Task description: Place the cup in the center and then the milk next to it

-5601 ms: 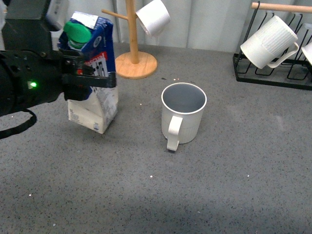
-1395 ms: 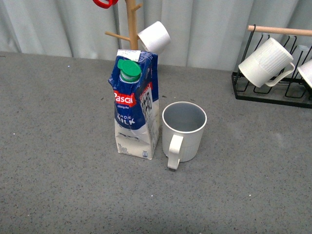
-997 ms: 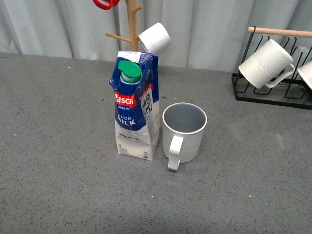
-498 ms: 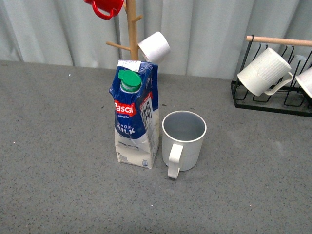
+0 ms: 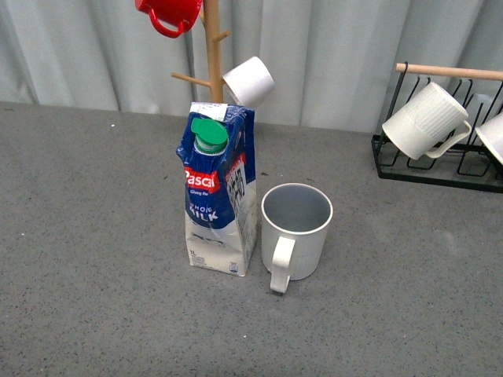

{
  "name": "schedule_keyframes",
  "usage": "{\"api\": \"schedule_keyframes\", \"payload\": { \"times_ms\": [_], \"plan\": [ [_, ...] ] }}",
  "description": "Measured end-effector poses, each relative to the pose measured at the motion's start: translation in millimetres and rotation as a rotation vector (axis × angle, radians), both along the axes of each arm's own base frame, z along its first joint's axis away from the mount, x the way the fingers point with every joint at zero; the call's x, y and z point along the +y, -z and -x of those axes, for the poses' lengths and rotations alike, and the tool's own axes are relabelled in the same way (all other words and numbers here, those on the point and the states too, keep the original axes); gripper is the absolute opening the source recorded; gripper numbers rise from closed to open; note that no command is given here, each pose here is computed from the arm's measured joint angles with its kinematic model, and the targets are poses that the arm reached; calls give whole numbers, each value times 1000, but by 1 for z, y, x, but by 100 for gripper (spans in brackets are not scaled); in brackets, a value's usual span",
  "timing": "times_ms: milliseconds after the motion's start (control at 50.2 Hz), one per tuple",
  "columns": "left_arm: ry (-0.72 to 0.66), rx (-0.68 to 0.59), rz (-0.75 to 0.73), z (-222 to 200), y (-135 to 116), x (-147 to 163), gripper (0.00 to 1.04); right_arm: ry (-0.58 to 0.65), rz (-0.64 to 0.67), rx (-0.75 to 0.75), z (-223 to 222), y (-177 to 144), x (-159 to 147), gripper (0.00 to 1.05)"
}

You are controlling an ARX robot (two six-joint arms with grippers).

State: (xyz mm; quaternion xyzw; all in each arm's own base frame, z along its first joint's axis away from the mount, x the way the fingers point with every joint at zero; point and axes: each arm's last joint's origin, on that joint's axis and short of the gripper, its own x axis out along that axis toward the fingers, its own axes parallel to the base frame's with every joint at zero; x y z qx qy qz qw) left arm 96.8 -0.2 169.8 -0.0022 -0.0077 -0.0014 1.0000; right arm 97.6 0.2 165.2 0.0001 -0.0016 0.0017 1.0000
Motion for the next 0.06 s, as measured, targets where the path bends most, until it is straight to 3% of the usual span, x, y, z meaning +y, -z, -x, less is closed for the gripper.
{"api": "schedule_keyframes", "payload": {
  "times_ms": [60],
  "plan": [
    [0, 0, 0, 0, 0, 0, 98, 0, 0, 0, 0, 0, 0, 95]
  ]
}}
